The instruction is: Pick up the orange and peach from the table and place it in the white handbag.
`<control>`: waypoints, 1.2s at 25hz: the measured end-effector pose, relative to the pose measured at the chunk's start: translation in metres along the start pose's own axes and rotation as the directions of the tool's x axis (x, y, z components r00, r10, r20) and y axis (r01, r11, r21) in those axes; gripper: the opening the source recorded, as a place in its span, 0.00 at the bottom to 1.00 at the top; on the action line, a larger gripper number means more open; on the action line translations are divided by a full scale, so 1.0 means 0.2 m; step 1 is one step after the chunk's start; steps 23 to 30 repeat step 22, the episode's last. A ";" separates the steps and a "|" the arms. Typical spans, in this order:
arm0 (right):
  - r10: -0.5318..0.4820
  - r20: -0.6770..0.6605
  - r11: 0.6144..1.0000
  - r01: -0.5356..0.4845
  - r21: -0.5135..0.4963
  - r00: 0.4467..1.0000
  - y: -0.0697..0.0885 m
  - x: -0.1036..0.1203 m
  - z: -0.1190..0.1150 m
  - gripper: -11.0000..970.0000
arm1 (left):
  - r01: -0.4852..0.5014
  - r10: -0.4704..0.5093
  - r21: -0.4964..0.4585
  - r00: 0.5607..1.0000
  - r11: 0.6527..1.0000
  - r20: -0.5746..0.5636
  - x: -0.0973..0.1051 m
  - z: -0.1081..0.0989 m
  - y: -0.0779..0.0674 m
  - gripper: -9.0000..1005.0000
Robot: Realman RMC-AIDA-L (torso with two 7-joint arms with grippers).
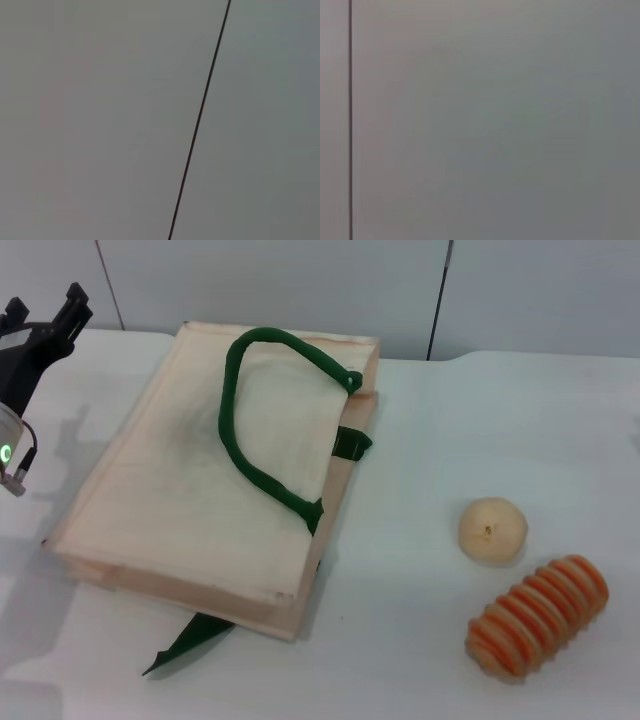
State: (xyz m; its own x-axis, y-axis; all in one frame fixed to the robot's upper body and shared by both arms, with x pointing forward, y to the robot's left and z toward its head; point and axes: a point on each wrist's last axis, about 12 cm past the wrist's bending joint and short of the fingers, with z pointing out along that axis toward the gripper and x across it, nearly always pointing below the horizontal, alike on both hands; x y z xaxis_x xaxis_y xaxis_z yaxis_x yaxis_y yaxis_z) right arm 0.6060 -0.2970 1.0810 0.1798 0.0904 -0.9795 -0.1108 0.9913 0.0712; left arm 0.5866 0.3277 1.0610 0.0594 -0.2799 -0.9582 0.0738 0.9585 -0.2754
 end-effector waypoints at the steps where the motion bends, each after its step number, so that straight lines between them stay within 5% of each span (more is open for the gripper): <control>1: 0.001 -0.002 1.000 -0.001 0.002 1.000 0.00 0.00 0.00 0.90 | -0.006 0.006 -0.001 1.000 1.000 0.000 0.00 0.00 0.00 0.89; 11: 0.003 -0.005 1.000 -0.003 0.009 1.000 -0.02 0.01 -0.02 0.90 | -0.090 0.088 0.034 0.995 0.995 0.052 0.00 -0.04 -0.03 0.89; 30: -0.003 -0.021 1.000 0.003 -0.001 1.000 -0.01 0.02 -0.02 0.90 | -0.079 0.077 0.032 0.995 0.996 0.064 -0.01 -0.05 -0.02 0.89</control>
